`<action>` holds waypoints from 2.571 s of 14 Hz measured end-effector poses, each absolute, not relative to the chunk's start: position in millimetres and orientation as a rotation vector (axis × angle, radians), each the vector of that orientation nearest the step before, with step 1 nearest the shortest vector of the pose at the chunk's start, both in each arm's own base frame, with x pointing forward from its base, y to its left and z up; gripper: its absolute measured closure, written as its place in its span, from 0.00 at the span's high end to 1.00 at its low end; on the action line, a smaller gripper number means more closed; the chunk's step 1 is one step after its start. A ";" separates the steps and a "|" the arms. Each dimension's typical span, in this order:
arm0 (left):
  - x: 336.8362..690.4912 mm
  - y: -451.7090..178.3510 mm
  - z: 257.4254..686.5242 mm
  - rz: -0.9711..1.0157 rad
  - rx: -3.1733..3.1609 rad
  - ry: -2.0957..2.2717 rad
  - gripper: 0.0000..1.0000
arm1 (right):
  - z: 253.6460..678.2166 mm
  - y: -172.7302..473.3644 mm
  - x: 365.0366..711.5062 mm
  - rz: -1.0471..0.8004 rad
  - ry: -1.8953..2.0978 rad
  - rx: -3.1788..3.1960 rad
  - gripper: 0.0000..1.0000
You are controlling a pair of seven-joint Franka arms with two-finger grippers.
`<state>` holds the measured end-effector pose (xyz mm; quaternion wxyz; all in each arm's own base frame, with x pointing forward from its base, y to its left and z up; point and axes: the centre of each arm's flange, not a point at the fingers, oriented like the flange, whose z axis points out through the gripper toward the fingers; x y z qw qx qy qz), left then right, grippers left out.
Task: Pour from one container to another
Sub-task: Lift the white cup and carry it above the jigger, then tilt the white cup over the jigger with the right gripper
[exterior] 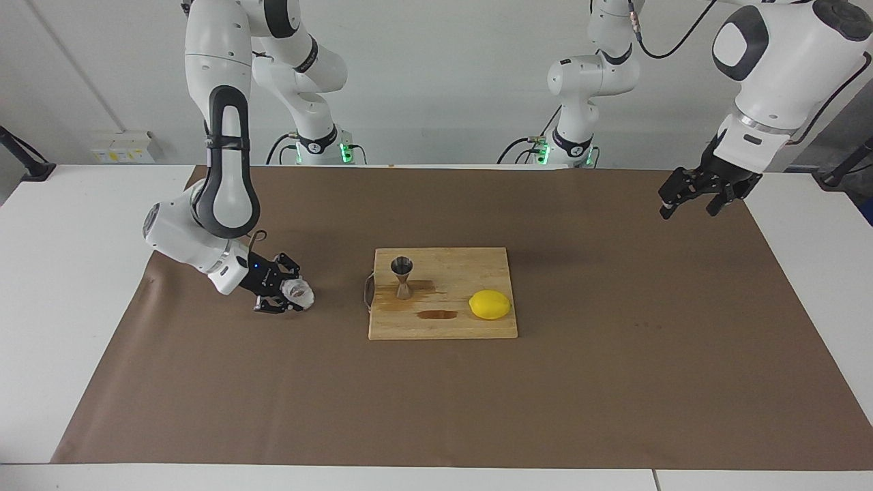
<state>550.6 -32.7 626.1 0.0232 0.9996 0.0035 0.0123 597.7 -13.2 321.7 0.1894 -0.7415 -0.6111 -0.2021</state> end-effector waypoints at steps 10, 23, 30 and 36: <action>544.6 -38.4 630.0 0.030 3.096 -0.006 1.00 | 395.9 64.4 611.6 -0.443 -1.796 -2.188 0.51; 542.0 -45.7 625.6 -0.002 3.099 -0.052 1.00 | 419.0 188.3 583.5 -0.212 -1.984 -2.242 0.51; 541.2 -46.3 625.9 -0.003 3.100 -0.054 1.00 | 418.9 207.0 575.7 -0.102 -2.069 -2.317 0.51; 541.4 -42.9 625.7 -0.004 3.101 -0.044 1.00 | 422.1 221.5 571.4 -0.060 -2.129 -2.375 0.51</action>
